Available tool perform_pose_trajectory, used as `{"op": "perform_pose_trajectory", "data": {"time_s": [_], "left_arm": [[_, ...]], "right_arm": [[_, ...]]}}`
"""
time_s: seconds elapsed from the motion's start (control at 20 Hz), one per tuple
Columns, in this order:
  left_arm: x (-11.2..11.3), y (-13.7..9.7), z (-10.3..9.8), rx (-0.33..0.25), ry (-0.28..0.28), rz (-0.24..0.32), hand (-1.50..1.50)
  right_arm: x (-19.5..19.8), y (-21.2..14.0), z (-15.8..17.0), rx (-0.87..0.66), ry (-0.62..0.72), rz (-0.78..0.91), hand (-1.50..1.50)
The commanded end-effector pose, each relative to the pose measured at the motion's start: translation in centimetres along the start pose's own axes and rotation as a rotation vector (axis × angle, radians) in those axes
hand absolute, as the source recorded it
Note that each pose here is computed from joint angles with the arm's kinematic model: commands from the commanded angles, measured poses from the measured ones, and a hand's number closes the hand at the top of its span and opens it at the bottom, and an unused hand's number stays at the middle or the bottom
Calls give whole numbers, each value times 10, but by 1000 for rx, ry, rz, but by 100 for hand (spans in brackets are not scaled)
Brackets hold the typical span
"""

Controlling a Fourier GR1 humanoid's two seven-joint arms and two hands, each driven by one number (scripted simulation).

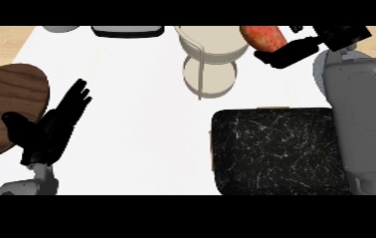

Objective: Pick the sweet potato from the tray and place it in the tiered basket

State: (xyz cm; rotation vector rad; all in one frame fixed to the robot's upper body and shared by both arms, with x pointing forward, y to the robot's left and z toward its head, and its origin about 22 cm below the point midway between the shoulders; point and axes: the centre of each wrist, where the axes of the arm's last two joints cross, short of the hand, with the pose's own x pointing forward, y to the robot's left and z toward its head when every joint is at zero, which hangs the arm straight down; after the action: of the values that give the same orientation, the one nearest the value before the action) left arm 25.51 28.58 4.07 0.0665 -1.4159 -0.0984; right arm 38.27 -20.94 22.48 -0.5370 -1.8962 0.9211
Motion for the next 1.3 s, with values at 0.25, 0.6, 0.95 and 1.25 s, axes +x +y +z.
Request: {"op": "perform_pose_trajectory", "data": {"time_s": [0.25,0.6,0.95,1.25], "left_arm": [[-2,-5,6,0,-2,-4,0],[-3,17,-14,8,-2,1,0],[15,0,1,9,-18,-7,0],[12,6,-16,3,2,-8,0]], "right_arm": [[37,40,-29,46,64,5,150],[31,58,-47,81,105,7,150],[27,100,-50,41,116,70,150],[26,115,-60,-61,77,98,150]]}}
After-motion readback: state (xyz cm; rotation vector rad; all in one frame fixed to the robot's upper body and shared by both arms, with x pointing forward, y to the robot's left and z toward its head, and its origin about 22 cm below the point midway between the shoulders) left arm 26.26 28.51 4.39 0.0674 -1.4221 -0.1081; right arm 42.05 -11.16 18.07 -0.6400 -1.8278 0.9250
